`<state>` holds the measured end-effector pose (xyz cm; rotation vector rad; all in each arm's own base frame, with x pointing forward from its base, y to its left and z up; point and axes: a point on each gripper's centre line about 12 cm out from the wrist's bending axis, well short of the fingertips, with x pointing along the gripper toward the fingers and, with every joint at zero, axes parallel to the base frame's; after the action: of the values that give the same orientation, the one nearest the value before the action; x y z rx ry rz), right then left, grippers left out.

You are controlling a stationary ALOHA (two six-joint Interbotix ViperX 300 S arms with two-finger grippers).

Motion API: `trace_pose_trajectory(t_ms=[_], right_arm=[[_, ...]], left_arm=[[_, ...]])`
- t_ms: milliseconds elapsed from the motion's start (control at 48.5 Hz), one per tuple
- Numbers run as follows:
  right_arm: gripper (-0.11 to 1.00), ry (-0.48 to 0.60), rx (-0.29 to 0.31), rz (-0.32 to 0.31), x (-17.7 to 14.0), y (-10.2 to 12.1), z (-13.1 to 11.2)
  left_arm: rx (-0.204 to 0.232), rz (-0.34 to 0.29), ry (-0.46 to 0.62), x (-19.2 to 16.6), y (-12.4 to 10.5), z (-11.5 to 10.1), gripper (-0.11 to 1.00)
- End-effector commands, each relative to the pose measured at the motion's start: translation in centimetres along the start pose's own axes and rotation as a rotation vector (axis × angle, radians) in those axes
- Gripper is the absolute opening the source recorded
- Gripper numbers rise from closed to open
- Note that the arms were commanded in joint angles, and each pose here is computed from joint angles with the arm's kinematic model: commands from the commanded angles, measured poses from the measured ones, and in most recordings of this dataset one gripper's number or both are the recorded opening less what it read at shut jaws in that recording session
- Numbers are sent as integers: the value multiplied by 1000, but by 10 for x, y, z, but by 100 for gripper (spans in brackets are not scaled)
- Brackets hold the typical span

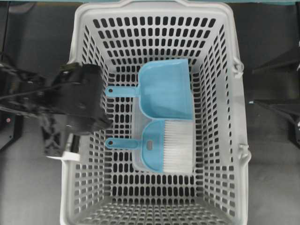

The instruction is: Pick up the hand brush from the shopping basket with the left arm.

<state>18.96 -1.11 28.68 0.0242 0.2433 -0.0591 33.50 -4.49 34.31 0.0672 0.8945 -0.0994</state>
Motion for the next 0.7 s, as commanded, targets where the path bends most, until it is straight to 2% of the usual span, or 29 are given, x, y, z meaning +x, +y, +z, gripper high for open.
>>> trace_pose_trajectory(t_ms=[0,103,165,268,351,454,516,681], right_arm=[[81,-37,3,2,-2,1,12],[76,-44,6,2,-4,1,12],[77,-51,7,4,-6,1,11],[77,-70,7,4,-9,1,11],[77,-97,9,3,-11,0,12],[77,-124,7,3,-15,0,13],[77,-130,7,3,-16,0,11],[77,-120,10,5,-15,1,6]], left_arm=[[-1,4,24,-3,-1,11,0],[-10,4,60,5,-1,15,1],[-27,8,72,9,0,16,8],[-54,8,109,22,-1,13,36],[-75,11,131,32,-2,12,63],[-97,14,168,45,-3,8,85],[-109,15,191,54,-5,5,91],[-128,18,260,83,-10,-2,90]])
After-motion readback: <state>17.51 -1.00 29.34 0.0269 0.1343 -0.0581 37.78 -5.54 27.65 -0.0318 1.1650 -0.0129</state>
